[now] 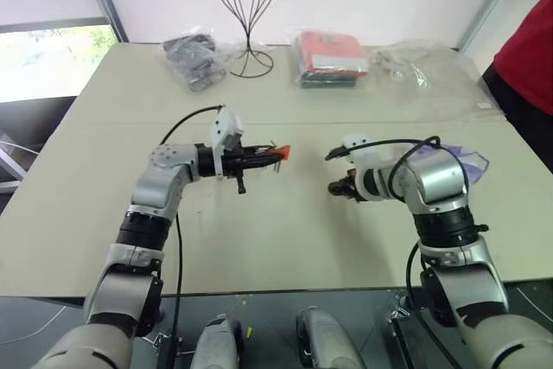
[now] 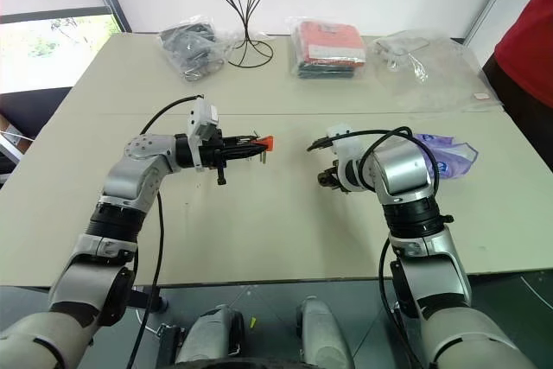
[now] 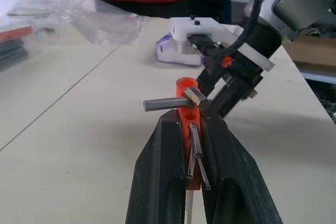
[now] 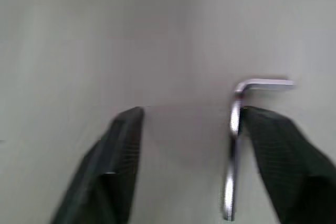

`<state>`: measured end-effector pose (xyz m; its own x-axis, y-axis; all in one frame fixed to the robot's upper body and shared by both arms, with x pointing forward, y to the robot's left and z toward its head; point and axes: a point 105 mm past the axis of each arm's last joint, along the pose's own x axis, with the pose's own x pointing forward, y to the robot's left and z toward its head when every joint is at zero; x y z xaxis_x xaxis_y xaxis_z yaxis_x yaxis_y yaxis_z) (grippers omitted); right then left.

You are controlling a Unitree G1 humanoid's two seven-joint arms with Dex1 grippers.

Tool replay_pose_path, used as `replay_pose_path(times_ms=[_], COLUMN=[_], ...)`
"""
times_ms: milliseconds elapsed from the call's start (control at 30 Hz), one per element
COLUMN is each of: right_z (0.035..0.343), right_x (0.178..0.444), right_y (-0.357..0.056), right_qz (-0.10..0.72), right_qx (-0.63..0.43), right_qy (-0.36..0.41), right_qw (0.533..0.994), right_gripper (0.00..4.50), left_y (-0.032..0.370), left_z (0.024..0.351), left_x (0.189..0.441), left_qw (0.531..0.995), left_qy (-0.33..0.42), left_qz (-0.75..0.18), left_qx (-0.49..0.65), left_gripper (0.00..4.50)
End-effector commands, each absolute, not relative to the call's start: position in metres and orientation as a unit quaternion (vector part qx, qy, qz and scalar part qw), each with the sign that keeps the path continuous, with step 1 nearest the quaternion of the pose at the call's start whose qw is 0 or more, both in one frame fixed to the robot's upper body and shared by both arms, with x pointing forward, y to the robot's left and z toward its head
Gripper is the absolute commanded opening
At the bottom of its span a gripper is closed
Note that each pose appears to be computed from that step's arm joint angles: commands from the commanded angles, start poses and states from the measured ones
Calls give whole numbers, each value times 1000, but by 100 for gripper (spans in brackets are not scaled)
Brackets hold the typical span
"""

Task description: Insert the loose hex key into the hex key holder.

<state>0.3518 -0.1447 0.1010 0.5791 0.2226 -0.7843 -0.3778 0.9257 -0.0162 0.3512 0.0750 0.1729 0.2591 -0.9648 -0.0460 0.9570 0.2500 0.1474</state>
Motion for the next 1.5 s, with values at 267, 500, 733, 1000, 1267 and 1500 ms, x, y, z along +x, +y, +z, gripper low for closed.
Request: replay_pose_path(times_ms=[267,500,733,1000,1267,1500], right_z=[48,49,226,346,346,341], right_x=[329,334,416,369,345,338], right_y=[-156,-151,-133,-120,-99,-87], right_qz=[161,159,167,302,363,381], right_qx=[-79,-71,39,99,156,153], right_qy=[520,497,134,-153,-190,-189], right_qw=[835,850,976,936,899,892], right_gripper=[22,10,10,10,10,10], left_y=[76,76,81,87,59,50], left_z=[186,185,196,225,266,278], left_x=[349,348,356,382,391,390], left_qw=[796,796,785,751,727,719], left_qy=[-61,-57,-39,0,-47,-71], left_qz=[-597,-599,-617,-657,-683,-689], left_qx=[79,69,49,64,50,53], left_gripper=[0,0,0,0,0,0])
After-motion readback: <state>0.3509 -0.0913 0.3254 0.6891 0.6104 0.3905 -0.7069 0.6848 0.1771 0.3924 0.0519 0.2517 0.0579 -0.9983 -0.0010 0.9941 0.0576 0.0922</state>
